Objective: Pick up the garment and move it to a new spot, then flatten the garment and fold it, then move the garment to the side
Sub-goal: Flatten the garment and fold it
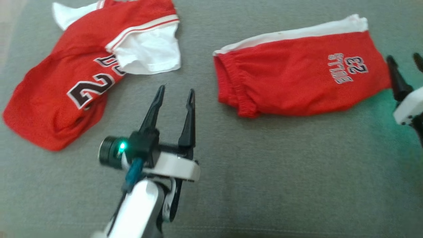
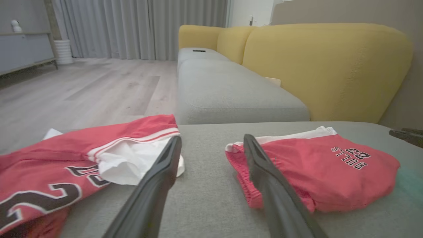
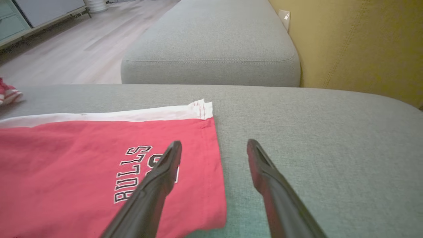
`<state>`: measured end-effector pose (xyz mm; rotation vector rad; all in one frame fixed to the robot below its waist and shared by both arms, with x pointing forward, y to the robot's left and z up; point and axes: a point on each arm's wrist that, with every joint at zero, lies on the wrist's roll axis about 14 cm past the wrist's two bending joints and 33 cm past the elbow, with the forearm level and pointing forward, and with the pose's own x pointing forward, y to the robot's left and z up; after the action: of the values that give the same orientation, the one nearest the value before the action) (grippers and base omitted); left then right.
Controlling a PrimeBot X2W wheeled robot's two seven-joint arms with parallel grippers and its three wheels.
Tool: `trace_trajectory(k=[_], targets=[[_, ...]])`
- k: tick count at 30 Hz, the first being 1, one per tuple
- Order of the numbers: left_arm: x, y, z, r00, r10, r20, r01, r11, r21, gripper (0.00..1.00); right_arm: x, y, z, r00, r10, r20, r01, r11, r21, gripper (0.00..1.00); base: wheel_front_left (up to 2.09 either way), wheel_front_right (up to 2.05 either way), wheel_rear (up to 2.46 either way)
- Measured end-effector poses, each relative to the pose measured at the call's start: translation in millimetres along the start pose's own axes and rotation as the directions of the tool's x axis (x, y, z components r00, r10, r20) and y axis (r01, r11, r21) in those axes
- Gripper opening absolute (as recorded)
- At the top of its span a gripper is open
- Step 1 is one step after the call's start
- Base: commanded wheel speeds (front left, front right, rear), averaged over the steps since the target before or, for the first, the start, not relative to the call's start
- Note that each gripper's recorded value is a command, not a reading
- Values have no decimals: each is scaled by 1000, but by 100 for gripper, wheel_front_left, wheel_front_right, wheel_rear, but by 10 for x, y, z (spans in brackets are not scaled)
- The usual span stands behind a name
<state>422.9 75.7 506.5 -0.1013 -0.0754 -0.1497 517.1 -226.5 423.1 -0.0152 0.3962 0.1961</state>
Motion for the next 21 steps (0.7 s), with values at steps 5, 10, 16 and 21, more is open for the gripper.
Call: trace_trajectory(k=[5,10,16,21], targets=[[-220,164,48,997,73,11,-73,996,50,100,174,-111,-120,995,-65,-71,66,998,21,100,0,0,0],[-401,183,-59,995,95,-31,-93,994,64,100,418,-133,-233,985,-100,-143,107,993,44,100,0,0,0],[-469,278,-48,987,156,-42,-155,987,37,100,636,53,-511,962,-80,-260,106,991,86,100,0,0,0],[-479,292,-73,983,174,-52,-172,984,36,100,766,197,-475,956,-44,-289,84,988,128,73,0,0,0]])
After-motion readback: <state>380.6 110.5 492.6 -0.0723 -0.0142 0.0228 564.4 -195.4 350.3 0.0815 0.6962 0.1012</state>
